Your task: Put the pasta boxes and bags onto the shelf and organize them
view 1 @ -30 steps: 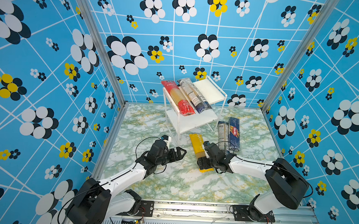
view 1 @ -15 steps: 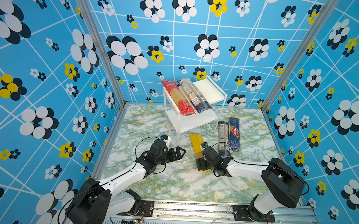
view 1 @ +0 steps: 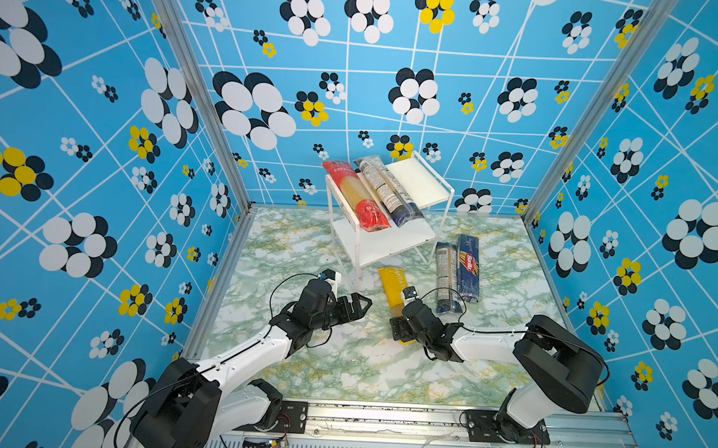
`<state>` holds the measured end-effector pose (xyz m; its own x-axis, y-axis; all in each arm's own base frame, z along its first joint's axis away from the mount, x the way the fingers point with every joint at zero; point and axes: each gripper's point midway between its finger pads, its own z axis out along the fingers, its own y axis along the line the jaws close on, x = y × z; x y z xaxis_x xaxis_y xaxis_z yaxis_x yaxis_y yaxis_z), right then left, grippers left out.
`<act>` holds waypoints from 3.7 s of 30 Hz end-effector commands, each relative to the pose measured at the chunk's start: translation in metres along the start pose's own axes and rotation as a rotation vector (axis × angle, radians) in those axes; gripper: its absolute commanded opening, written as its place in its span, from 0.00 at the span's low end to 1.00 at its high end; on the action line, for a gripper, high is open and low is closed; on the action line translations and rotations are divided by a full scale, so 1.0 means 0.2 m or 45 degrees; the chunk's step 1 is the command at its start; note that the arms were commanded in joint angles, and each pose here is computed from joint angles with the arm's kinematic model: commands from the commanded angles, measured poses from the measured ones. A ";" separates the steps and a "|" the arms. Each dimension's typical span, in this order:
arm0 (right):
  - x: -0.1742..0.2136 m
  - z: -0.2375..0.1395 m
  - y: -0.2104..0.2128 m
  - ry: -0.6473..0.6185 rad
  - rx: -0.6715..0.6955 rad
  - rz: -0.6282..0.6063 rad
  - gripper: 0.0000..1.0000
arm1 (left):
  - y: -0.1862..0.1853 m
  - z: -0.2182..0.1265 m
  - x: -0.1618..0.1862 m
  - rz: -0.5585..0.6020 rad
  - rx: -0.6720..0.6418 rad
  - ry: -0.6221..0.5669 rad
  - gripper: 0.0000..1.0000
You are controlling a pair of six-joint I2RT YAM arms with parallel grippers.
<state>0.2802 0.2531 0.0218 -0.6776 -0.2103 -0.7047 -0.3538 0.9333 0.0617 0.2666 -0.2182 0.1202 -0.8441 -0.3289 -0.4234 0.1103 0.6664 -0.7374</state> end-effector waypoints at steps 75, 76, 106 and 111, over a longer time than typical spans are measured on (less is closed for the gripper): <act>0.09 -0.20 -0.13 0.219 -0.028 0.068 0.00 | 0.06 -0.06 0.02 -0.007 -0.014 -0.022 0.99; 0.08 -0.21 -0.14 0.211 -0.030 0.067 0.00 | 0.06 -0.06 0.02 -0.006 -0.014 -0.023 0.99; -0.13 -0.55 -0.24 0.242 -0.016 -0.042 0.00 | 0.07 -0.04 0.02 -0.014 -0.001 -0.007 0.99; -0.17 -0.61 -0.27 0.208 0.010 -0.060 0.00 | 0.06 -0.03 0.01 -0.018 0.003 -0.006 0.99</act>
<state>0.2205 0.1673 0.0843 -0.8280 -0.3301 -0.4532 -0.3838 0.9229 0.0291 0.2611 -0.2053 0.1134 -0.8429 -0.3469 -0.4113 0.0865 0.6671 -0.7399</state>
